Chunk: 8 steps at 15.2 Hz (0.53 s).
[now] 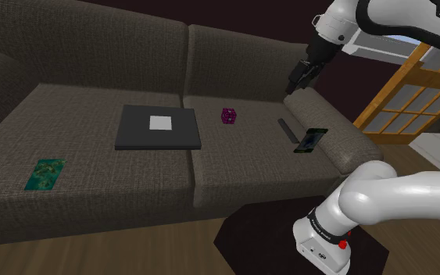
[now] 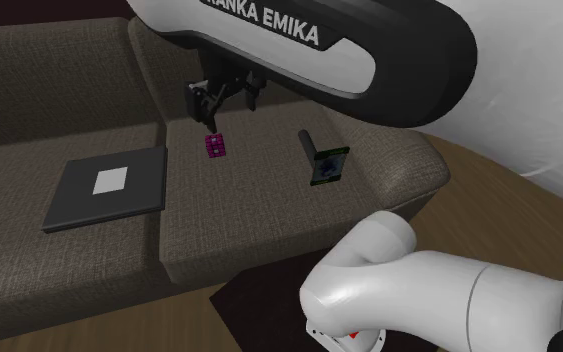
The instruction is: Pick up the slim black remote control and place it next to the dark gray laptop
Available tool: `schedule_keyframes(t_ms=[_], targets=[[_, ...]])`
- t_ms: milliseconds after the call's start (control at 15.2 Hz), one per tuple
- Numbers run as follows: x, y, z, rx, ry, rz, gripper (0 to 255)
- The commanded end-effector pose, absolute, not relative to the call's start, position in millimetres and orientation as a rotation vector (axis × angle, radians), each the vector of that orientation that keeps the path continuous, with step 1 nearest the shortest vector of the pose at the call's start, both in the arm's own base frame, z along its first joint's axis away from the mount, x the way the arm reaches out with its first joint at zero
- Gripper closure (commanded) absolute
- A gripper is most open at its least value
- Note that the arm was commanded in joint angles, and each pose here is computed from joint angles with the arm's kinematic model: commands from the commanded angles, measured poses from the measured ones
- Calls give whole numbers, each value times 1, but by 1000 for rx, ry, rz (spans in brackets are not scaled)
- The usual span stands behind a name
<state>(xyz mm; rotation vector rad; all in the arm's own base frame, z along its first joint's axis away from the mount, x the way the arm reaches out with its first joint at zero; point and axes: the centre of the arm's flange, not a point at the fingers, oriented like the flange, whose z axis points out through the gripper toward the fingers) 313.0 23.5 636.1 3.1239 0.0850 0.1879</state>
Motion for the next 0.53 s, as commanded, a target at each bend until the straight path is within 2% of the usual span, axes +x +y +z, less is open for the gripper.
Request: schedule_keyframes(t_ms=[0, 462], targets=[[313, 23, 636, 3124, 85, 188, 0], [342, -46, 579, 3144, -121, 157, 0]])
